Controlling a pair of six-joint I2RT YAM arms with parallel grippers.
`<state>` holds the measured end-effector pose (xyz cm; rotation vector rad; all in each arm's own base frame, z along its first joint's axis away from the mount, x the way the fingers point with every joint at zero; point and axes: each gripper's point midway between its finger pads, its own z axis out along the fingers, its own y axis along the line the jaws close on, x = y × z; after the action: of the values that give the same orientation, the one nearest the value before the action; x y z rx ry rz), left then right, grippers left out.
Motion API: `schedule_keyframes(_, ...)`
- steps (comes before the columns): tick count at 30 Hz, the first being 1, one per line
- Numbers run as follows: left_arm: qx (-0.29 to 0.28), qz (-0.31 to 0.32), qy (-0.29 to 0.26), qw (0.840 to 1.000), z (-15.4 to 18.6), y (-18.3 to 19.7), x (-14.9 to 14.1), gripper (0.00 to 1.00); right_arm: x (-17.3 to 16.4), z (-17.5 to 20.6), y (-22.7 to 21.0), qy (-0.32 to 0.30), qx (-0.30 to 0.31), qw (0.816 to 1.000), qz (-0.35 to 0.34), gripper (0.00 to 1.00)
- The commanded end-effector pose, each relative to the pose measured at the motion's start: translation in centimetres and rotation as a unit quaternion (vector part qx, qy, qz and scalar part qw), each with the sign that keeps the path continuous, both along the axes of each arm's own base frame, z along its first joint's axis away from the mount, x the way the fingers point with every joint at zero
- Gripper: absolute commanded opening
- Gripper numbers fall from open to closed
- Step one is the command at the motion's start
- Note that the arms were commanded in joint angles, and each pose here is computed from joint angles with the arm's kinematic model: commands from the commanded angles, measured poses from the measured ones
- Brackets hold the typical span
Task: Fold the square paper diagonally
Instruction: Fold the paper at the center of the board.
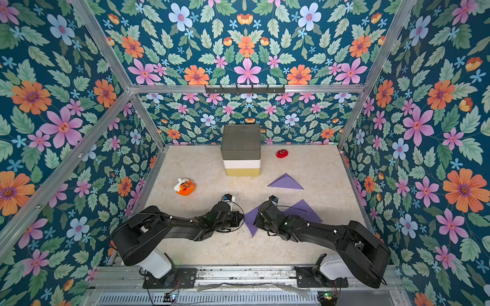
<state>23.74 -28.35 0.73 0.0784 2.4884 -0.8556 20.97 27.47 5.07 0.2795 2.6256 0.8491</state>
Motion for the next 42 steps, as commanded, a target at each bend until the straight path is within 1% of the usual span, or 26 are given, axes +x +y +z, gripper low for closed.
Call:
schedule_keyframes(1,0.141,0.006,0.112,0.984,-6.0,5.7,-4.6,0.0,0.1,-1.0,0.1,0.004,-0.016,1.0,0.001,0.03)
schedule_keyframes(5,0.142,0.007,0.112,0.983,-6.0,5.7,-4.5,0.0,-0.8,-2.8,-0.8,0.021,-0.055,0.998,0.004,0.02)
schedule_keyframes(10,0.147,0.007,0.114,0.983,-6.1,5.9,-4.7,0.0,-2.0,-4.9,-2.9,0.042,-0.119,0.992,0.004,0.01)
schedule_keyframes(13,0.148,0.009,0.112,0.983,-6.1,6.0,-4.7,0.0,-2.5,-5.2,-4.4,0.046,-0.155,0.987,-0.002,0.01)
schedule_keyframes(15,0.149,0.009,0.112,0.982,-6.2,6.1,-4.7,0.0,-2.5,-4.9,-5.1,0.041,-0.167,0.985,-0.006,0.01)
schedule_keyframes(17,0.149,0.01,0.111,0.982,-6.2,6.2,-4.7,0.0,-2.3,-4.1,-5.1,0.033,-0.164,0.986,-0.006,0.01)
schedule_keyframes(20,0.148,0.01,0.11,0.983,-6.1,6.2,-4.7,0.0,-1.8,-2.2,-4.0,0.018,-0.138,0.99,-0.001,0.01)
schedule_keyframes(23,0.148,0.01,0.109,0.983,-6.0,6.2,-4.7,0.0,-1.2,-0.2,-2.0,0.004,-0.089,0.996,0.006,0.02)
schedule_keyframes(25,0.146,0.009,0.107,0.983,-5.9,6.0,-4.6,0.0,-1.0,1.0,-0.5,-0.003,-0.042,0.999,0.013,0.02)
schedule_keyframes(27,0.146,0.01,0.108,0.983,-5.9,6.0,-4.6,0.0,-1.0,1.4,0.6,-0.004,-0.012,1.0,0.018,0.02)
schedule_keyframes(28,0.147,0.01,0.108,0.983,-5.9,6.0,-4.6,0.0,-1.0,1.3,0.8,-0.002,-0.006,1.0,0.018,0.02)
schedule_keyframes(35,0.147,0.009,0.109,0.983,-5.9,6.0,-4.6,0.0,-1.9,-1.4,0.8,0.029,-0.031,0.999,0.029,0.02)
schedule_keyframes(42,0.151,0.008,0.111,0.982,-6.1,6.1,-4.7,0.0,-3.2,-4.5,-2.2,0.06,-0.125,0.99,0.022,0.01)
